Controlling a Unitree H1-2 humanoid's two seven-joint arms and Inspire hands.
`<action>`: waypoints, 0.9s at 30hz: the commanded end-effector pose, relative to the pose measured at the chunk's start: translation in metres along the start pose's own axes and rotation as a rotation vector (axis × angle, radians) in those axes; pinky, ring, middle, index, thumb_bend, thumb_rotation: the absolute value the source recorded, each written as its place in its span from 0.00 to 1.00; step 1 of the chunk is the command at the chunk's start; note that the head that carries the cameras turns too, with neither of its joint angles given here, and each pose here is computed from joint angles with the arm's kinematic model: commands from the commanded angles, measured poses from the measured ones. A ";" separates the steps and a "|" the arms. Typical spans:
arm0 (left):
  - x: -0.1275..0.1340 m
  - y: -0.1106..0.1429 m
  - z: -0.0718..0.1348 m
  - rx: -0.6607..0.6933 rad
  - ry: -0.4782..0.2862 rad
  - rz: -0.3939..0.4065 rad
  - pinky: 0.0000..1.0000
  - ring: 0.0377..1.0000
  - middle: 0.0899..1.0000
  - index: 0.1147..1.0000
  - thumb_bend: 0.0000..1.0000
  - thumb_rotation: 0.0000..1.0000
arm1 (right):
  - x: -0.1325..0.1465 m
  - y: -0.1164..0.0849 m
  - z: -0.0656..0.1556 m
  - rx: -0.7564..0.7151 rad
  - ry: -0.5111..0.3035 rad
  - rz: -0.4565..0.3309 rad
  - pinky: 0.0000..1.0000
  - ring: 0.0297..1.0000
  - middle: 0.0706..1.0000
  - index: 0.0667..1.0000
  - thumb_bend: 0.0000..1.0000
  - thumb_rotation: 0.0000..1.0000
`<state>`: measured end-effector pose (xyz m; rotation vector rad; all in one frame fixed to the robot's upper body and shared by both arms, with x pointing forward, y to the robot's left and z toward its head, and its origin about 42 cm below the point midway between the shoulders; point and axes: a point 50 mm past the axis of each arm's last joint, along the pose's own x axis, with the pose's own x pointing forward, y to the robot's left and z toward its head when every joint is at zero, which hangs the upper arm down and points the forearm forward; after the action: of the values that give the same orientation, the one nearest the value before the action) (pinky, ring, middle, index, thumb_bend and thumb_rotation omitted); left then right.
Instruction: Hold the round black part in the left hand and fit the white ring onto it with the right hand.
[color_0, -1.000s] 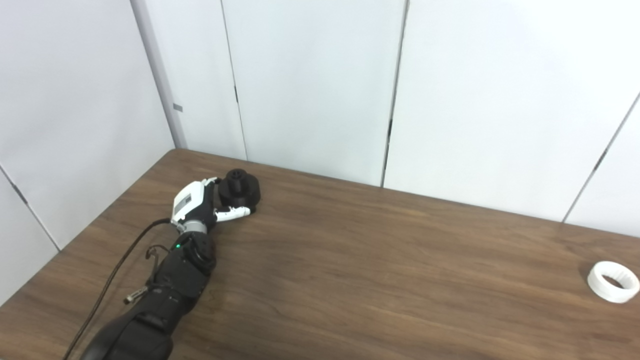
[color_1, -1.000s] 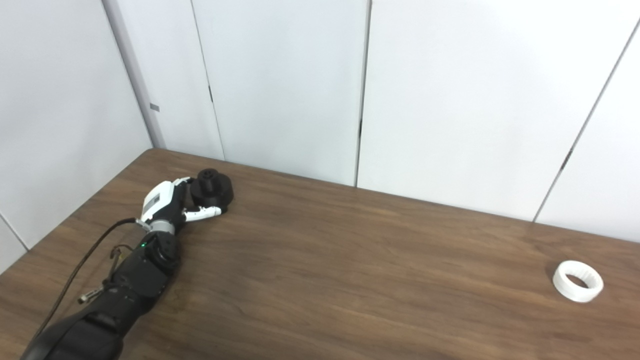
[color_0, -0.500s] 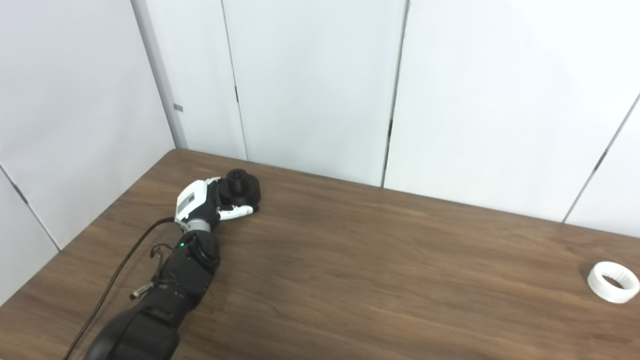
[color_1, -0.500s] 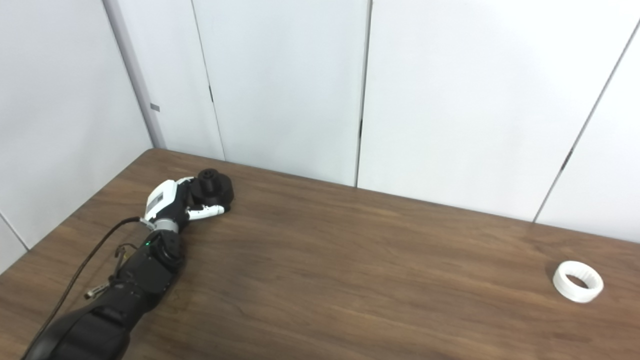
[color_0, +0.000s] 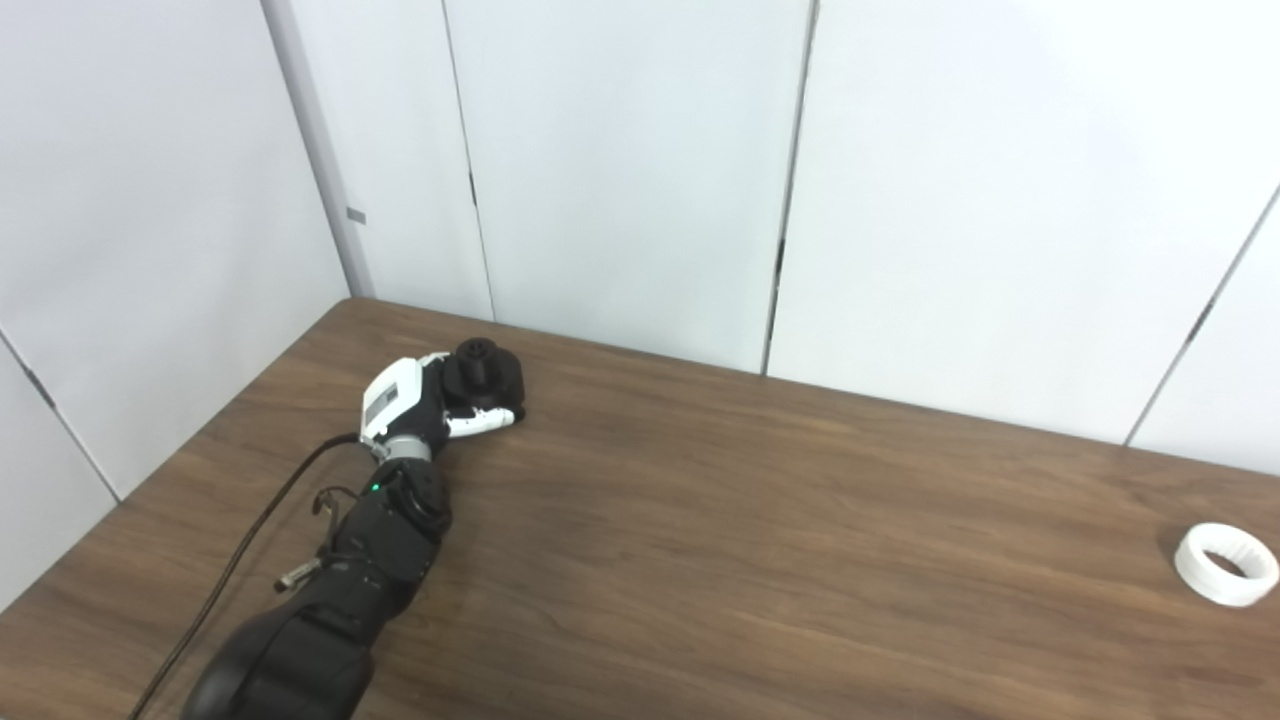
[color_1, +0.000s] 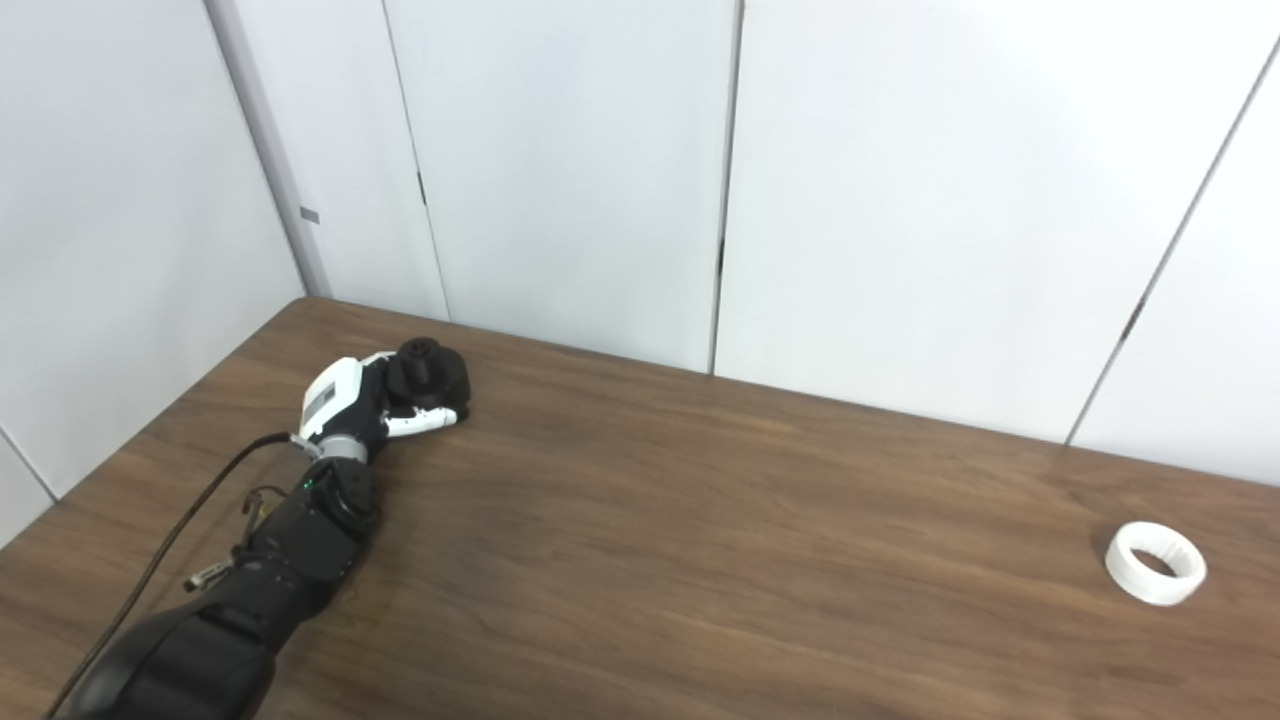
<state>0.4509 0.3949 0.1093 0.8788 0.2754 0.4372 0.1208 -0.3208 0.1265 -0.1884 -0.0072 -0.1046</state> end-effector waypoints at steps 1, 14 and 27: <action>0.000 -0.011 0.017 -0.036 -0.013 -0.054 1.00 0.96 0.90 0.77 1.00 0.41 | 0.000 -0.001 0.013 -0.008 -0.056 -0.010 1.00 0.98 0.91 0.92 0.68 1.00; -0.002 -0.015 0.013 -0.060 0.008 -0.011 0.99 0.90 0.75 0.42 0.52 0.05 | -0.001 -0.004 0.014 -0.010 -0.050 -0.015 1.00 0.98 0.90 0.92 0.69 1.00; -0.006 -0.017 0.006 -0.075 -0.023 -0.012 0.93 0.85 0.71 0.42 0.52 0.05 | -0.003 -0.003 0.014 -0.006 -0.043 -0.013 1.00 0.99 0.90 0.92 0.69 0.99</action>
<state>0.4510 0.3965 0.1094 0.8285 0.2328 0.4888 0.1172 -0.3216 0.1277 -0.1875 0.0031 -0.1108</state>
